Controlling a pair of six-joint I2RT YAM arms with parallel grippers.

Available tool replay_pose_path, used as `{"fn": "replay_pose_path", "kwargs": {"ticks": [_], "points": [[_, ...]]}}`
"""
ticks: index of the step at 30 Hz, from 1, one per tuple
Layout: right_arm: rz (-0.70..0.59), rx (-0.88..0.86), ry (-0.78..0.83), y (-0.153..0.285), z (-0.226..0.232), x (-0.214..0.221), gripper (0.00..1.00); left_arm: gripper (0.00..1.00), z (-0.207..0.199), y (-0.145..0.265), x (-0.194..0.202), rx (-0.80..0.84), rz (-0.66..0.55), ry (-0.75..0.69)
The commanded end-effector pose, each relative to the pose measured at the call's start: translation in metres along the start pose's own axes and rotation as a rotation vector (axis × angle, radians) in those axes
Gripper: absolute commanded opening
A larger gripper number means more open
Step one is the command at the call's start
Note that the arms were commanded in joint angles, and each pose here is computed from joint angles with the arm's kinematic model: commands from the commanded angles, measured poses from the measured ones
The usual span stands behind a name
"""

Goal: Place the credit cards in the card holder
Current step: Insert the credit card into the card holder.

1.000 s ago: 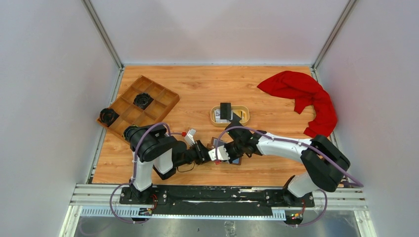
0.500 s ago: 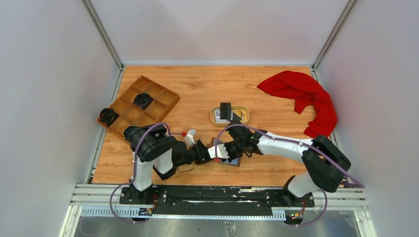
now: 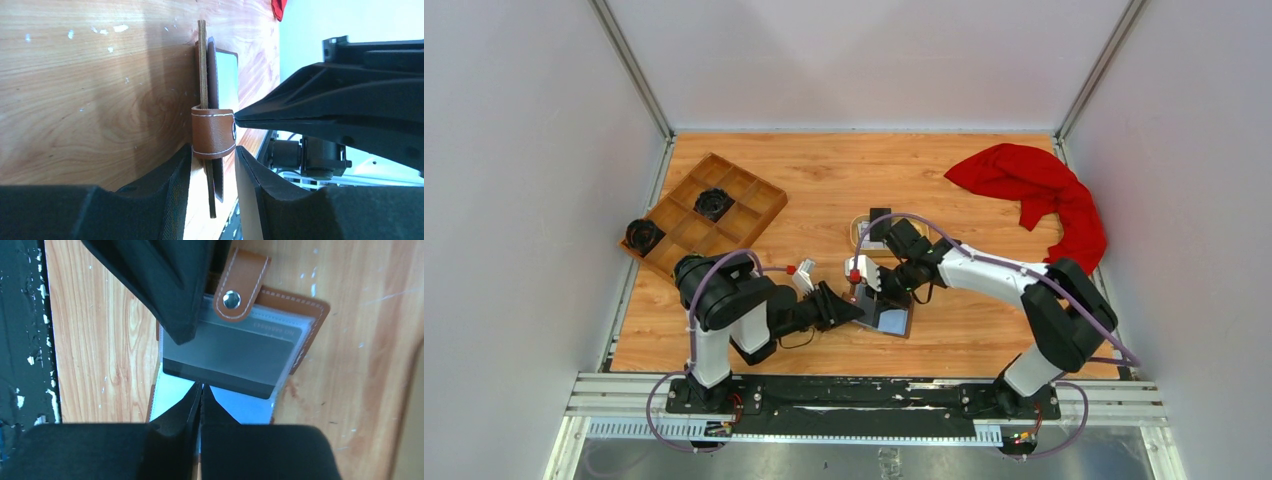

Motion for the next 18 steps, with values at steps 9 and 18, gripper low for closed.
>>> {"fn": "replay_pose_path", "kwargs": {"ticks": [9, 18], "points": [[0.103, -0.047, -0.281, 0.000, -0.002, 0.026, 0.00, 0.41, -0.002, 0.005, -0.015, 0.017, -0.066, -0.066], [0.102, -0.042, -0.364, -0.004, -0.009, 0.026, 0.00, 0.33, 0.000, 0.006, -0.018, 0.011, -0.076, -0.064]]}}
Point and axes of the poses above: each gripper's point midway between its finger pads, its own y axis back along the fingers, its own z axis along the line the jaws close on, x = y × z, the point moved 7 cm from there along y, back along the fingers, and after that the axes turned 8 degrees about y, right-handed, at the moved point
